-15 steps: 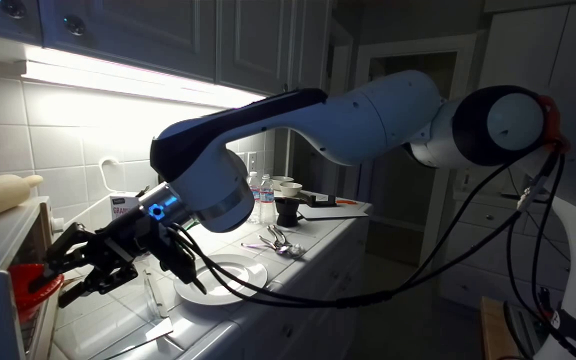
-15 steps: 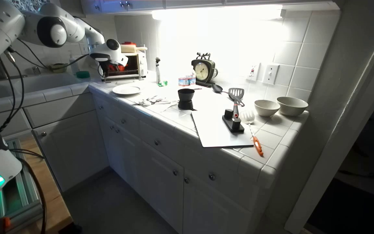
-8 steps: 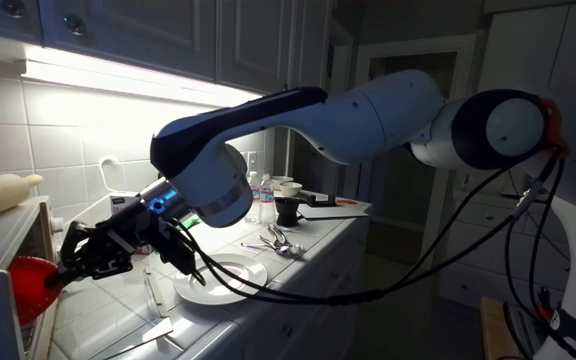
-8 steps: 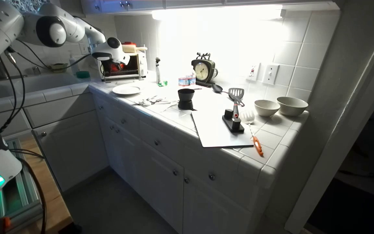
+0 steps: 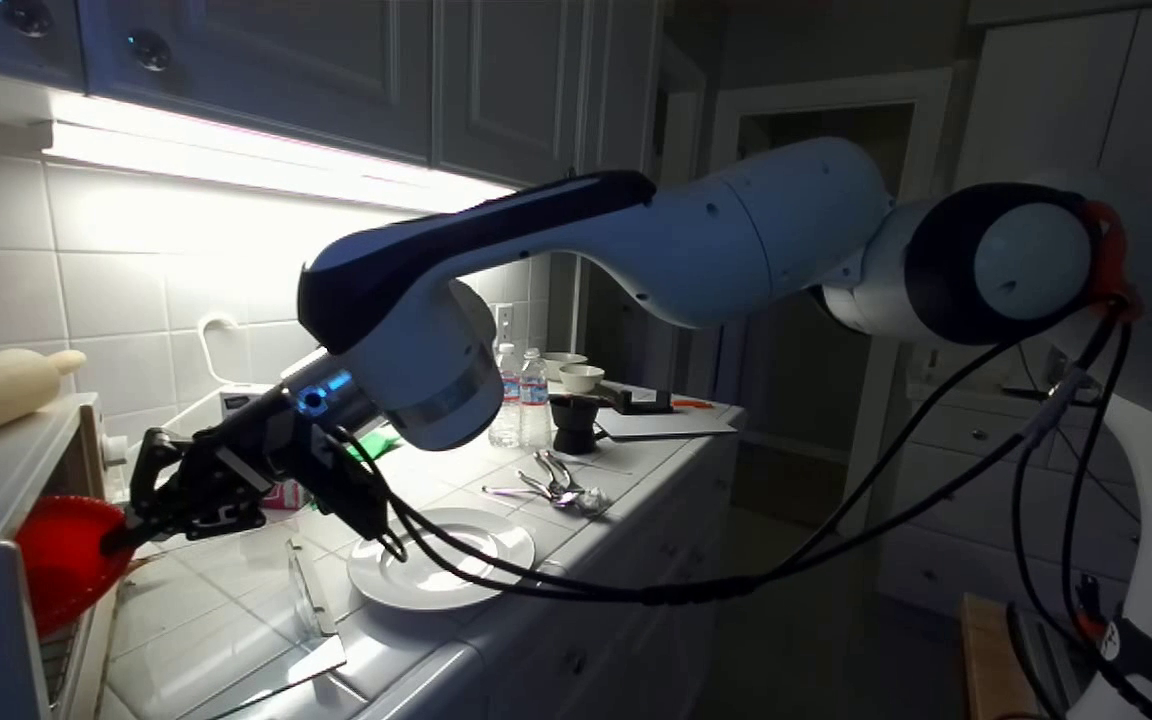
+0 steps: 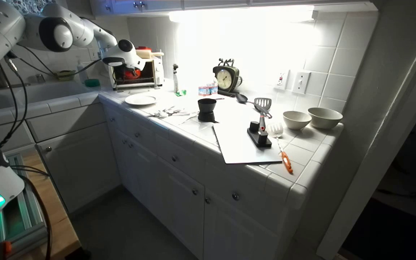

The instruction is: Put the bowl on the plate

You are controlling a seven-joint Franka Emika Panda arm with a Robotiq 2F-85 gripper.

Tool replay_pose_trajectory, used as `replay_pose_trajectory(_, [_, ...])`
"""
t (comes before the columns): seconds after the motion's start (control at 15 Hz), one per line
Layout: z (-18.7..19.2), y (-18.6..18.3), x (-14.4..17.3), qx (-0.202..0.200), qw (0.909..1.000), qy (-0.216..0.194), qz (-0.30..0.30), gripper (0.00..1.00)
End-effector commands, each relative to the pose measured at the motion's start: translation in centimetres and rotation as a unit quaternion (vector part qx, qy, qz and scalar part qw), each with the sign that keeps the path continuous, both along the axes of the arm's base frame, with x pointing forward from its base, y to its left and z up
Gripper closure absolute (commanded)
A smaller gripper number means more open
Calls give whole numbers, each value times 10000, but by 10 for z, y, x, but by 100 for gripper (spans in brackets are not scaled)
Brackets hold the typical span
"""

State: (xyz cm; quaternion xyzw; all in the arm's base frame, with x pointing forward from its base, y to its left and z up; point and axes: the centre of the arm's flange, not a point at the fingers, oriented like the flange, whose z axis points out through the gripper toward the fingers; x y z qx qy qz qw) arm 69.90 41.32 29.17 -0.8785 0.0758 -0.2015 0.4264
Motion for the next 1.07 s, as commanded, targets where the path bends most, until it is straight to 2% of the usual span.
replay_pose_trajectory(0.0, [13,-15,-3,156,9978,204,-617,99])
replay_pose_trajectory(0.53, [40,-72,-27,670,9865,406,-1436,99])
replay_pose_trajectory(1.0, [38,-124,-58,1071,9573,603,-2615,99])
